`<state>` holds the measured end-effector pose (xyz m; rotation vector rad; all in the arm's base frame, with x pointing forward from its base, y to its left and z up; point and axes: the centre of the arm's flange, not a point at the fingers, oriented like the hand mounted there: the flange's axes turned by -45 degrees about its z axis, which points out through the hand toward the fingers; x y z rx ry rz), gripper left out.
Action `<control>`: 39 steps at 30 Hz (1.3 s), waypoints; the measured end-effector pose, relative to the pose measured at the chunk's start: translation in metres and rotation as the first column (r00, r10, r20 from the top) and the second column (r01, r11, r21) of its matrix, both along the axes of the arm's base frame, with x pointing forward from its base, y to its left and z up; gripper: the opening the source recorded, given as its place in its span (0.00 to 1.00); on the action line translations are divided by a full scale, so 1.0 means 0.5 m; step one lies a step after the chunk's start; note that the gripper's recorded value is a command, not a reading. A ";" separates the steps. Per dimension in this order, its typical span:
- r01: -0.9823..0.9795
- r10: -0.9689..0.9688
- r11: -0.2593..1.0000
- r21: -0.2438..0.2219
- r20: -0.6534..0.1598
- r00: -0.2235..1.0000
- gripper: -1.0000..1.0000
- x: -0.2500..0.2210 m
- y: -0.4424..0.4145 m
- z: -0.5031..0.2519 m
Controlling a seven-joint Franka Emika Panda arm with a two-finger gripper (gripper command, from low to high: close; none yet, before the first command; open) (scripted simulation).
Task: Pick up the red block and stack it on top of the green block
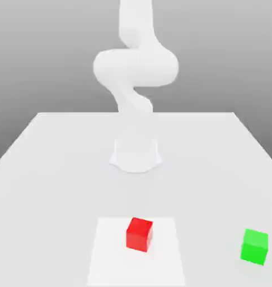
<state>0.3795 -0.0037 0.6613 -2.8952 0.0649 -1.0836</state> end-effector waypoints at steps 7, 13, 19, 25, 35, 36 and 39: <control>0.074 -0.044 0.992 0.101 -0.275 0.960 0.50 0.126 0.009 -0.347; 0.169 -0.107 0.982 0.085 -0.484 0.868 0.50 0.119 0.028 -0.634; 0.258 -0.207 0.966 -0.014 -0.639 0.741 0.50 0.031 0.026 -0.874; 0.265 -0.221 0.964 -0.032 -0.654 0.723 0.50 0.018 0.025 -0.996; 0.266 -0.221 0.963 -0.032 -0.655 0.723 0.00 0.016 0.025 -1.016; 0.265 -0.221 0.964 -0.033 -0.654 0.724 0.00 0.017 0.025 -1.000; 0.265 -0.222 0.964 -0.033 -0.654 0.724 0.00 0.018 0.025 -0.947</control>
